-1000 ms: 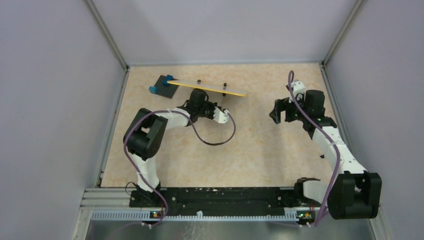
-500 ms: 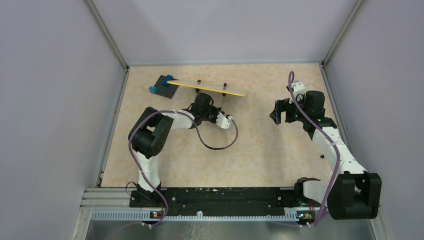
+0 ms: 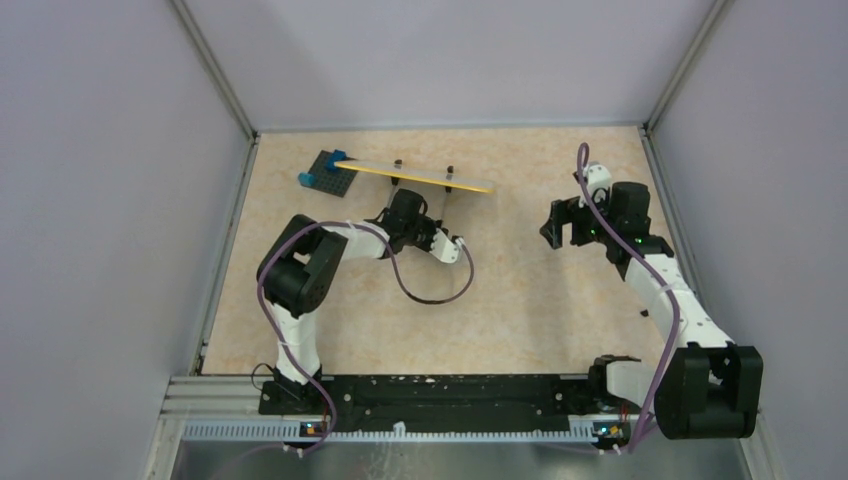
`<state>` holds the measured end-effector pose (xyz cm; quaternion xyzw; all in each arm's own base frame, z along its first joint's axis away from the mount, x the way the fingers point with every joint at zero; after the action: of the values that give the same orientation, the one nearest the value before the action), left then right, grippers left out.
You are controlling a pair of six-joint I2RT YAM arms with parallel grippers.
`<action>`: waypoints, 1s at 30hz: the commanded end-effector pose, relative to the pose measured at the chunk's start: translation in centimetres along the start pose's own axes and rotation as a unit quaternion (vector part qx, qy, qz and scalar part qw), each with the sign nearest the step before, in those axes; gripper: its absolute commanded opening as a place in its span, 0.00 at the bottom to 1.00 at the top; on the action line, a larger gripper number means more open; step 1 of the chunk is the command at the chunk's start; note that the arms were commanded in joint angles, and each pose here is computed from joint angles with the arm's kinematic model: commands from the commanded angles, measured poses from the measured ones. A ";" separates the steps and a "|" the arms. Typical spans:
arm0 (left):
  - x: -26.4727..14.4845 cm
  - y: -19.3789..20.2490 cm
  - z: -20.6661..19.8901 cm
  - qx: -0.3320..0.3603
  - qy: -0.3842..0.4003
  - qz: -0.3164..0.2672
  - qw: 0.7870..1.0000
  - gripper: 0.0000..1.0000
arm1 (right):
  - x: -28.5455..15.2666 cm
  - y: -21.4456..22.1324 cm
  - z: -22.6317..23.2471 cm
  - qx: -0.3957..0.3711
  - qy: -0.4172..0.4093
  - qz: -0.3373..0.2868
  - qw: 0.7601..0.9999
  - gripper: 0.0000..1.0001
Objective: Write a sentence on the whiteboard
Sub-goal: Move the whiteboard stand to the center of the board.
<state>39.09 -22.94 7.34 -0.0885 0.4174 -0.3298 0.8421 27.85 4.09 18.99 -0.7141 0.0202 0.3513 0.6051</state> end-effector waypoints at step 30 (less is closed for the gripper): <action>2.1 0.7 2.2 -0.036 -0.097 0.023 0.994 0.00 | -0.2 -0.7 -0.2 -0.011 0.003 -0.025 1.000 0.89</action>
<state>41.14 -23.35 7.53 -0.1400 0.3530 -0.2798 0.8817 27.94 4.10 18.92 -0.7156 0.0173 0.3487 0.6050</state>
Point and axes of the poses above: each gripper's point midway between its finger pads, its own x axis out along the fingers, its own z axis along the line the jaws close on, y = z × x, the point moved 7 cm from there along -x, back along the fingers, and after that the axes turned 10 degrees about -x, right-handed, at the moved point
